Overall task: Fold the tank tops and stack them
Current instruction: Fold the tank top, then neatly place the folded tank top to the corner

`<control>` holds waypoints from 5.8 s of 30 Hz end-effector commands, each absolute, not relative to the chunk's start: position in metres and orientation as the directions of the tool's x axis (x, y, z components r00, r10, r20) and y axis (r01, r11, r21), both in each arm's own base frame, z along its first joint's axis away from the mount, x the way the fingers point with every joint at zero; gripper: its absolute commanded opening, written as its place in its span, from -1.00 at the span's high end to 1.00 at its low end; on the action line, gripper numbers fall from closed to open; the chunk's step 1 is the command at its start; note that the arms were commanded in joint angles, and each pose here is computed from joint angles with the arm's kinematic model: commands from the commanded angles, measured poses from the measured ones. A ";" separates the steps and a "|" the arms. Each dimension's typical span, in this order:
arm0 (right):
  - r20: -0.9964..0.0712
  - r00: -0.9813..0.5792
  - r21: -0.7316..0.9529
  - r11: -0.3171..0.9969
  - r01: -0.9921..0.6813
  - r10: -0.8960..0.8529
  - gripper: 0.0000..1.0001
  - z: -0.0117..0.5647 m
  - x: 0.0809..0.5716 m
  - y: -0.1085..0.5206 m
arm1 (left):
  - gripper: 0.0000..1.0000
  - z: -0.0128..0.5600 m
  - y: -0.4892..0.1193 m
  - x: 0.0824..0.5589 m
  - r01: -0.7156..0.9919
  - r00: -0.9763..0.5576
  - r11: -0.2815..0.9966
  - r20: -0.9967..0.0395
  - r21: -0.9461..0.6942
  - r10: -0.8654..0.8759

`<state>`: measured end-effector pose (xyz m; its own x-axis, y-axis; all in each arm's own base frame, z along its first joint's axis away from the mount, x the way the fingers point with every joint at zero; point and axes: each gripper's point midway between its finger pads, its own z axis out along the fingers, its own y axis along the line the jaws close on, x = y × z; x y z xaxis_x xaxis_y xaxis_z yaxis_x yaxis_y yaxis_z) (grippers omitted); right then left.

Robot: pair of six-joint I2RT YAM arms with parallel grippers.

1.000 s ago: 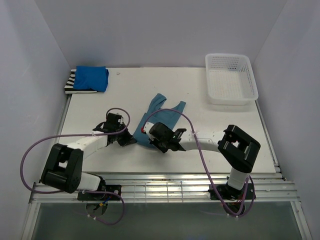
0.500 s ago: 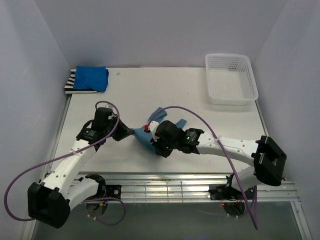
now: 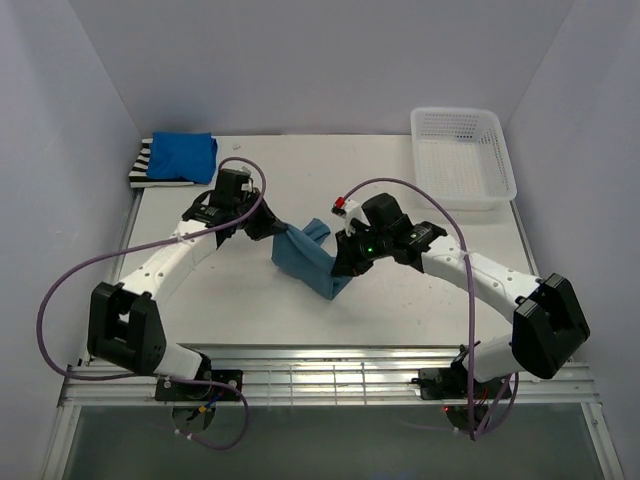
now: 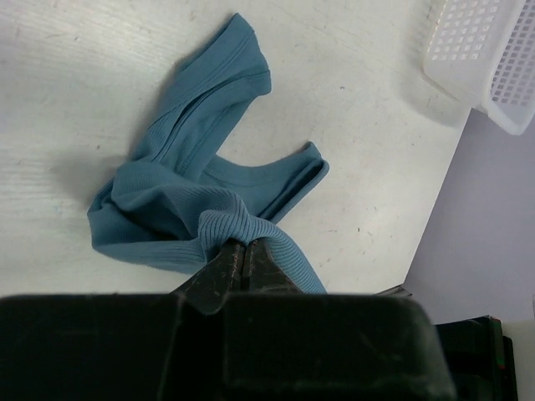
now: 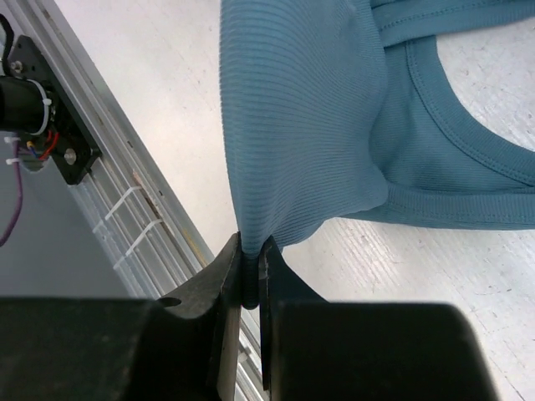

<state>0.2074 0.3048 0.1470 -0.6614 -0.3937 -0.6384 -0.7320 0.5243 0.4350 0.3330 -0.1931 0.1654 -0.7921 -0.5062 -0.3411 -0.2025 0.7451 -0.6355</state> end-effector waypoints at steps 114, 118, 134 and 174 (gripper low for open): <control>-0.792 -0.571 0.170 0.820 -0.547 -0.216 -0.80 0.167 0.311 0.172 | 1.00 0.133 -0.163 0.452 0.414 -0.503 0.878 -0.744 0.240 0.441; -0.797 -0.566 0.143 0.843 -0.518 -0.213 -0.80 0.167 0.312 0.164 | 1.00 0.161 -0.121 0.485 0.395 -0.449 0.869 -0.763 0.298 0.465; -0.829 -0.504 -0.019 0.914 -0.405 -0.240 -0.80 0.186 0.351 0.139 | 1.00 0.176 0.054 0.617 0.162 -0.453 0.854 -0.731 0.495 0.510; -0.816 -0.534 0.048 0.895 -0.444 -0.221 -0.80 0.175 0.365 0.160 | 1.00 0.329 0.106 0.634 0.107 -0.121 0.950 -0.945 0.292 0.304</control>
<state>0.3519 0.1530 0.1490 -0.5914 -0.2582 -0.7639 -0.4402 0.8971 0.0375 0.6492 0.1050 0.2454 -0.2713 0.2957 -0.9159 0.1257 0.9544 0.2709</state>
